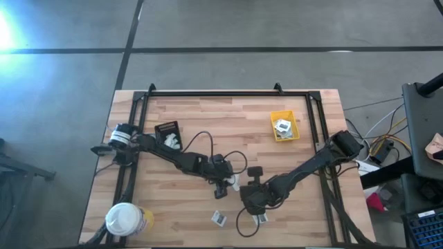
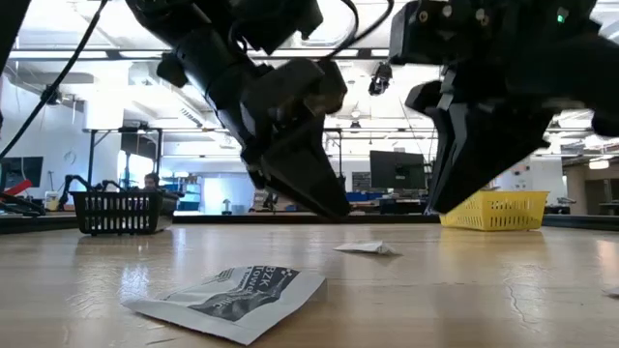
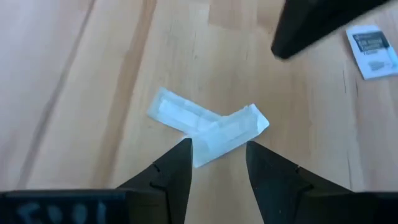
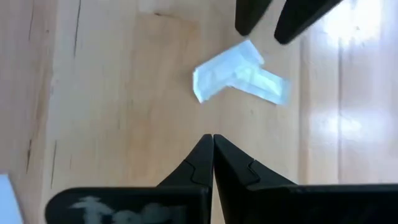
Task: Pick & Place First Aid Supplies
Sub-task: Put the green bandage into the black bin
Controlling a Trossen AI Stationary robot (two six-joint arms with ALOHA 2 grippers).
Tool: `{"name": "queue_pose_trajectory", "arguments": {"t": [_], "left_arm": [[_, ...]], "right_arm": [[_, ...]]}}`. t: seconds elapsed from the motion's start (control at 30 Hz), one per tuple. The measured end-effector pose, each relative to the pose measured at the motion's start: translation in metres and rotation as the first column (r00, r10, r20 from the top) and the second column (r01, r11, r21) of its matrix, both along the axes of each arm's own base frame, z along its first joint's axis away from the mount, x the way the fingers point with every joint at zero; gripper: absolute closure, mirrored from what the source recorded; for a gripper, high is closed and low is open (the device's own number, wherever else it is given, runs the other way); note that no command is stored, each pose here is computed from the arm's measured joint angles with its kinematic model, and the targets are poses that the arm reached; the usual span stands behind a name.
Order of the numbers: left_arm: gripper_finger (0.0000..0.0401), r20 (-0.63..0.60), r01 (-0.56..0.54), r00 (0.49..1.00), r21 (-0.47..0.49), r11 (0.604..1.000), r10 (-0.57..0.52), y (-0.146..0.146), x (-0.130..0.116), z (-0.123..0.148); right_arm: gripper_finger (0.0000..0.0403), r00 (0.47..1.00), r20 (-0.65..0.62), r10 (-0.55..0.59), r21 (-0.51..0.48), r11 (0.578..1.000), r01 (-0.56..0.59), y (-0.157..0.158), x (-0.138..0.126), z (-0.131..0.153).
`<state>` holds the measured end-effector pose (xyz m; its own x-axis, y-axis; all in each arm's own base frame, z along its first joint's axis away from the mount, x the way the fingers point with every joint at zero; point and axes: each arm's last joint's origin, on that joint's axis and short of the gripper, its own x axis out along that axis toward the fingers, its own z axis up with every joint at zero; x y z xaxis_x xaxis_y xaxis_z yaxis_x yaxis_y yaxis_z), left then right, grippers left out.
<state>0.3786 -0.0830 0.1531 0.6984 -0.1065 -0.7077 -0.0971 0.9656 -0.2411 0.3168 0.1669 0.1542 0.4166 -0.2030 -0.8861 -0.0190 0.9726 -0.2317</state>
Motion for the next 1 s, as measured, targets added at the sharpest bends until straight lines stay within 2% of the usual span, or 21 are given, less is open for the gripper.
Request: {"name": "queue_pose_trajectory", "arguments": {"t": [0.13,0.3,0.43,0.63,0.73,0.83,1.0], "left_arm": [[0.0243,0.006,0.072,0.997,0.07,0.995,-0.072,-0.004,-0.002,0.004],[0.0243,-0.004,0.074,0.997,0.066,0.995,-0.074,-0.006,-0.004,0.002],[0.0243,-0.011,0.087,0.996,0.067,0.994,-0.086,-0.01,-0.008,-0.001],[0.0244,0.061,0.148,0.986,0.096,0.984,-0.154,-0.024,-0.006,-0.005],[0.0248,0.071,0.104,0.991,0.133,0.986,-0.115,-0.023,-0.004,-0.008],[0.0257,0.059,0.068,0.995,0.157,0.985,-0.078,-0.018,-0.003,-0.014],[0.0277,0.049,0.057,0.997,0.162,0.985,-0.066,-0.015,-0.001,-0.019]], "right_arm": [[0.0394,1.0,0.0,-0.004,-0.004,1.0,0.004,-0.001,-0.004,0.009],[0.0394,0.998,0.025,-0.056,-0.037,0.998,0.057,-0.006,-0.006,0.008],[0.0394,0.992,0.023,-0.125,-0.024,0.992,0.125,-0.014,-0.006,0.003],[0.0394,0.99,0.001,-0.143,-0.034,0.989,0.143,-0.019,-0.008,0.003],[0.0394,0.99,0.0,-0.143,-0.028,0.989,0.142,-0.019,-0.009,0.004],[0.0394,0.992,-0.014,-0.128,0.037,0.991,0.128,-0.017,-0.007,0.004],[0.0394,0.997,0.029,-0.069,0.198,0.978,0.062,-0.009,-0.001,-0.004]]}}
